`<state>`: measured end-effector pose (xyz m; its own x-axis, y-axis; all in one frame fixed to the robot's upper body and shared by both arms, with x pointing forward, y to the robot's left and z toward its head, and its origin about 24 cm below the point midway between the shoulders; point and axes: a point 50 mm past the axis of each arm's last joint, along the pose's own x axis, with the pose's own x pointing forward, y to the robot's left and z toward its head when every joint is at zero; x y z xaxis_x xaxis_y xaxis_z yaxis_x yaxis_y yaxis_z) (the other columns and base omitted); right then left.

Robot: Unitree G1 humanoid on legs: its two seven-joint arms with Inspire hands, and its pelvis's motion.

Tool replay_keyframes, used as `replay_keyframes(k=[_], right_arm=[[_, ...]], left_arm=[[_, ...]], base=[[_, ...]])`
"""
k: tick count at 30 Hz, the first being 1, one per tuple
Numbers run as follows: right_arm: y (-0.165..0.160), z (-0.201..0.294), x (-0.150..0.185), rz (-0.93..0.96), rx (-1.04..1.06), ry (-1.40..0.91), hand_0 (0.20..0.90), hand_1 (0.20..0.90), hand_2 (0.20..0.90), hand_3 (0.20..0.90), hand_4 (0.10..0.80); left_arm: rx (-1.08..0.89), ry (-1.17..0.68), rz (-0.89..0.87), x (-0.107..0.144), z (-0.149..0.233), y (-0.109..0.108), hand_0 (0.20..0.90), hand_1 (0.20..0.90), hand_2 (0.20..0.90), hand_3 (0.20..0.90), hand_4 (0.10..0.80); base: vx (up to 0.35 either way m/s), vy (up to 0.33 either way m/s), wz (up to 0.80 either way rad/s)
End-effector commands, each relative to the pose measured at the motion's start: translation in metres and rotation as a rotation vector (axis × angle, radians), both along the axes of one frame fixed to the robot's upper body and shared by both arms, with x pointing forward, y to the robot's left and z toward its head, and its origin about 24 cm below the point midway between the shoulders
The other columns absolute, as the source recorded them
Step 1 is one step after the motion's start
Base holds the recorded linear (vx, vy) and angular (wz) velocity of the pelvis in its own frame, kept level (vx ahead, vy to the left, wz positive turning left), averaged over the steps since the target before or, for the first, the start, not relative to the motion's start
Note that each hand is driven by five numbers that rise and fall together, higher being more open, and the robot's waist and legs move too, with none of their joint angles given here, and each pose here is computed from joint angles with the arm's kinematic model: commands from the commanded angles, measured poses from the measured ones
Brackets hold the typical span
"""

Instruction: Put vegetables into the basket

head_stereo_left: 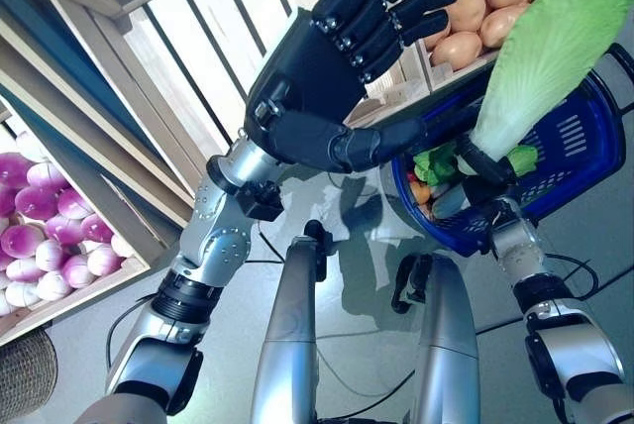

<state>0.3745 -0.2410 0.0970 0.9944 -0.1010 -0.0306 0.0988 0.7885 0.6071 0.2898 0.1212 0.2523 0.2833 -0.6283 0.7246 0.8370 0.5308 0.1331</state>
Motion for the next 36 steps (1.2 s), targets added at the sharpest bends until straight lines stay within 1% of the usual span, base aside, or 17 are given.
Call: replay_keyframes(k=[1,2,5,6,7,12,21,25,26,28,29,30,31,34,36], right_arm=[[-0.002,0.048,0.017,-0.066,-0.083,-0.056,0.3,0.3,0.3,0.3,0.4],[-0.002,0.041,0.017,-0.071,-0.123,0.012,0.3,0.3,0.3,0.3,0.4],[-0.005,0.031,0.017,-0.091,-0.154,0.095,0.3,0.3,0.3,0.3,0.4],[-0.006,0.03,0.017,-0.097,-0.156,0.104,0.404,0.404,0.404,0.404,0.469],[-0.007,0.026,0.016,-0.103,-0.157,0.133,0.9,0.9,0.9,0.9,0.8],[-0.01,0.015,0.016,-0.158,-0.154,0.242,0.9,0.9,0.9,0.9,0.8],[-0.006,0.013,0.018,-0.175,-0.132,0.262,0.9,0.9,0.9,0.9,0.8],[-0.009,0.014,0.018,-0.231,-0.166,0.265,0.9,0.9,0.9,0.9,0.8],[-0.011,0.017,0.018,-0.271,-0.205,0.267,0.9,0.9,0.9,0.9,0.8],[-0.016,0.021,0.016,-0.356,-0.365,0.297,0.9,0.9,0.9,0.9,0.8],[-0.019,0.024,0.015,-0.43,-0.452,0.329,0.9,0.9,0.9,0.9,0.8],[-0.025,0.029,0.013,-0.536,-0.629,0.363,0.9,0.9,0.9,0.9,0.8],[-0.029,0.034,0.011,-0.6,-0.699,0.375,0.9,0.9,0.9,0.9,0.8],[-0.033,0.044,0.01,-0.715,-0.749,0.401,0.9,0.9,0.9,0.9,0.8],[-0.031,0.051,0.012,-0.727,-0.763,0.375,0.9,0.9,0.9,0.9,0.8]], left_arm=[[-0.162,-0.256,-0.084,-0.024,0.045,-0.009,0.9,0.9,0.9,0.9,0.8],[-0.16,-0.258,-0.082,-0.025,0.046,-0.01,0.9,0.9,0.9,0.9,0.8],[-0.158,-0.264,-0.092,-0.028,0.049,-0.012,0.9,0.9,0.9,0.9,0.8],[-0.157,-0.265,-0.094,-0.028,0.049,-0.012,0.9,0.9,0.9,0.9,0.8],[-0.151,-0.268,-0.092,-0.028,0.049,-0.013,0.9,0.9,0.9,0.9,0.8],[-0.152,-0.278,-0.098,-0.032,0.055,-0.02,0.9,0.9,0.9,0.9,0.8],[-0.147,-0.286,-0.08,-0.033,0.057,-0.026,0.9,0.9,0.9,0.9,0.8],[-0.14,-0.289,-0.071,-0.034,0.058,-0.027,0.9,0.9,0.9,0.9,0.8],[-0.14,-0.291,-0.065,-0.034,0.058,-0.027,0.9,0.9,0.9,0.9,0.8],[-0.139,-0.294,-0.063,-0.033,0.058,-0.027,0.9,0.9,0.9,0.9,0.8],[-0.139,-0.295,-0.061,-0.033,0.059,-0.027,0.9,0.9,0.9,0.9,0.8],[-0.14,-0.295,-0.058,-0.033,0.058,-0.028,0.9,0.9,0.9,0.9,0.8],[-0.139,-0.295,-0.054,-0.033,0.057,-0.029,0.9,0.9,0.9,0.9,0.8],[-0.141,-0.29,-0.035,-0.031,0.053,-0.029,0.9,0.9,0.9,0.9,0.8],[-0.139,-0.295,-0.027,-0.03,0.052,-0.029,0.9,0.9,0.9,0.9,0.8]], base=[[0.0,0.0,0.0],[0.0,0.0,0.0],[0.0,0.0,0.0],[0.0,0.0,0.0],[0.0,0.0,0.0],[0.0,0.0,0.0],[-0.004,0.001,0.0],[0.0,0.0,0.0],[0.0,0.0,0.0],[0.0,0.0,0.0],[0.0,0.0,0.0],[0.0,0.0,0.0],[0.0,0.0,0.0],[-0.013,0.0,0.0],[-0.088,-0.009,0.0]])
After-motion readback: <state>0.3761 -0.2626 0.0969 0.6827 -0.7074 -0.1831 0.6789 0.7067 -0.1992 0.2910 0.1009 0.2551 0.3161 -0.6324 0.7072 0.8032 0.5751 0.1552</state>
